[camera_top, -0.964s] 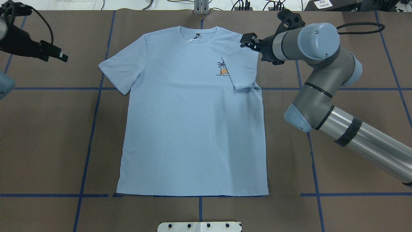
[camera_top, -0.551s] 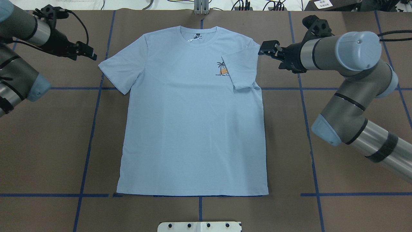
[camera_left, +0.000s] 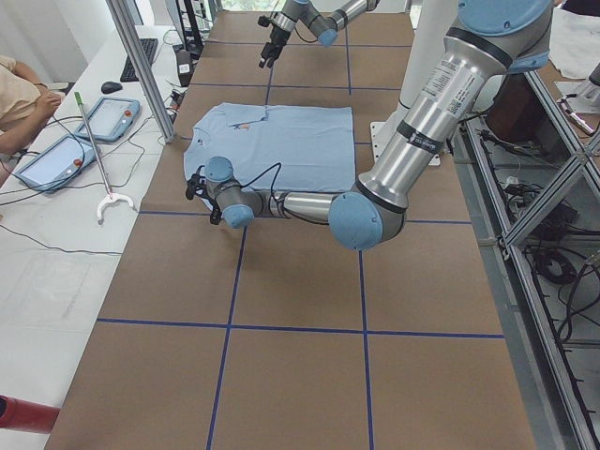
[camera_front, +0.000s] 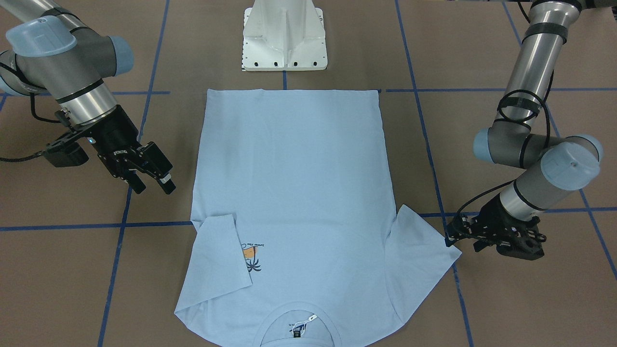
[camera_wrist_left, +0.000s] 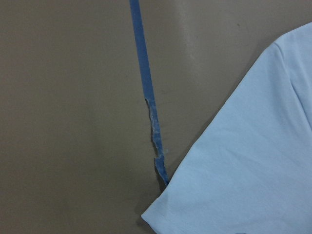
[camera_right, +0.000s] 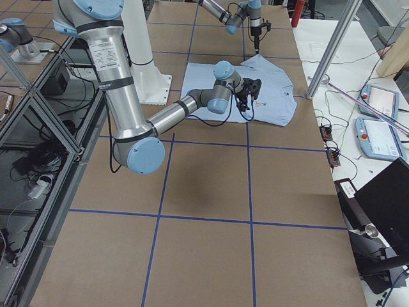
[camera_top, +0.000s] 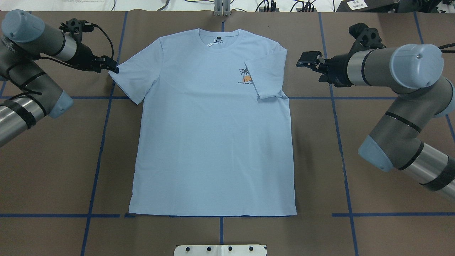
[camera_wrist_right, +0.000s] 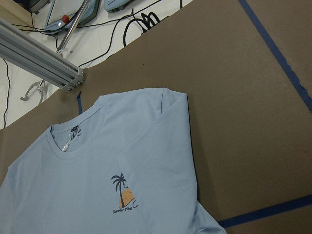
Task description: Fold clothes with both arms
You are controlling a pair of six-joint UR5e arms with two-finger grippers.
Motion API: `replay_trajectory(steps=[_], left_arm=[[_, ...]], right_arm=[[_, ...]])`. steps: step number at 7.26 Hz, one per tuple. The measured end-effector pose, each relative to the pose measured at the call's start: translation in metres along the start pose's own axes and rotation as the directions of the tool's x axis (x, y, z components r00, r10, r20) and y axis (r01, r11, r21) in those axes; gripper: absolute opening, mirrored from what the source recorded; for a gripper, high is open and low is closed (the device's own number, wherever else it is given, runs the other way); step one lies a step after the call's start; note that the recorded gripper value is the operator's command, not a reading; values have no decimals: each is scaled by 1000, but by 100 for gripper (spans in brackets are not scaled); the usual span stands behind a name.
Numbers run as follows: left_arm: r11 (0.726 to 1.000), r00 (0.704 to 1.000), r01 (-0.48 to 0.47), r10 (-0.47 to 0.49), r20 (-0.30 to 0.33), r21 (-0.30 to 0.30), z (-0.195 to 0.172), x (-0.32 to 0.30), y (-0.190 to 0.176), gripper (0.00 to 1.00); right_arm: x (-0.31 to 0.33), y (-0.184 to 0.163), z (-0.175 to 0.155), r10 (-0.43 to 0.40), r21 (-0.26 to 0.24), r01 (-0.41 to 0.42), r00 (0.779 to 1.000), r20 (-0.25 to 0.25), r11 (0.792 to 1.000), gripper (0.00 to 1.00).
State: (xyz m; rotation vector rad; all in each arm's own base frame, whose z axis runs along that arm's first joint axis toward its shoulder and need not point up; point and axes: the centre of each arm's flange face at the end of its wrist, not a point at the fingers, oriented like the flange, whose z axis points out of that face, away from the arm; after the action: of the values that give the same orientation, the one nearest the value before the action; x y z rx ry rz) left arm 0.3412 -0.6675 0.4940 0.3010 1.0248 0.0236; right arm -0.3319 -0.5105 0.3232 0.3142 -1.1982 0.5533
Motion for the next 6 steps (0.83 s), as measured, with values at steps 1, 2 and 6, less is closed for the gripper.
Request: replay_trajectory(steps=[1,2,6], left_arm=[[1000,1000,4,-4,3,-4,4,0,-1,68],[1000,1000,7,-7,6,-7,7,0,-2,64],[1000,1000,12,-12,10,-13,11,-2,-2,55]], right_arm=[[-1,1,0,-1,-1,1,1000,2,1000,100],[-1,1,0,-1,-1,1,1000,2,1000,100],[-1,1,1,-1,-2,1,1000,-1,1000,100]])
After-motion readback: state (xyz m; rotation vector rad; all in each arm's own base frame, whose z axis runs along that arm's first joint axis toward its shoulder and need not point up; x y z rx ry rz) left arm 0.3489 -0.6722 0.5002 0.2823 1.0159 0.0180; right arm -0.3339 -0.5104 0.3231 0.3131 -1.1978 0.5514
